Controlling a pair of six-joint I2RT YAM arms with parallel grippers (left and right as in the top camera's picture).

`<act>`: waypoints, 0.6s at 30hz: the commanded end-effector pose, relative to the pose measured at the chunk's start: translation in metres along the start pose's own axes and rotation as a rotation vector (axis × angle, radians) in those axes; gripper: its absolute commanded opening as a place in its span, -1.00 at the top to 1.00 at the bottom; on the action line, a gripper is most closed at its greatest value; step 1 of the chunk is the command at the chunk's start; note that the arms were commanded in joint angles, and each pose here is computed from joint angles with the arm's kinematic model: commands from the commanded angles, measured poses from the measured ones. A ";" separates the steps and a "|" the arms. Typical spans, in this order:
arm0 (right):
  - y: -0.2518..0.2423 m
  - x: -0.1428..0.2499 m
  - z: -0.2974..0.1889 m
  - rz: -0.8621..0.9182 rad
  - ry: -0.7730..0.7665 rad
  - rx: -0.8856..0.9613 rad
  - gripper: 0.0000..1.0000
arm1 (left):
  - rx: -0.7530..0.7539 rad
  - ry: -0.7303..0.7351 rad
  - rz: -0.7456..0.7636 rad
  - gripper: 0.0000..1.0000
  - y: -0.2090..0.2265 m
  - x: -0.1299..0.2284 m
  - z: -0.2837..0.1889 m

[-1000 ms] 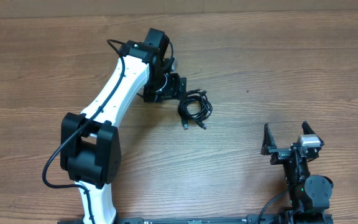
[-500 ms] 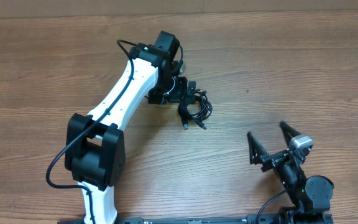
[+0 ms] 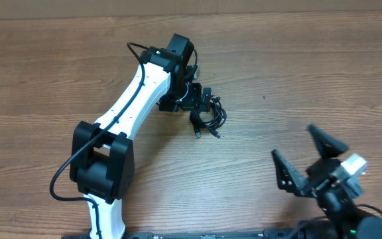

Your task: Untangle cables

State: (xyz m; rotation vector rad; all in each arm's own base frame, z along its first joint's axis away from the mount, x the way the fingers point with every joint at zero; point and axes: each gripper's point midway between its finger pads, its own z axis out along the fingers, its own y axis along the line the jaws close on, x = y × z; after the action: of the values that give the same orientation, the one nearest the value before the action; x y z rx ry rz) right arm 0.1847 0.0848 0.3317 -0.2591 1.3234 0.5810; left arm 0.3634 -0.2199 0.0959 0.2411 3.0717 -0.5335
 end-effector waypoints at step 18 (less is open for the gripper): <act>0.036 -0.007 0.060 0.509 0.628 -0.342 -0.96 | -0.098 -0.083 0.000 -0.37 0.021 -0.020 0.017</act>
State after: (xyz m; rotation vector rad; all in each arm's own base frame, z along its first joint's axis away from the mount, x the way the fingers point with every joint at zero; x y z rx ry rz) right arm 0.2177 0.1329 0.3534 -0.4341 1.8818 1.0311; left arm 0.3899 -0.2189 0.0927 0.2338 2.9654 -0.4656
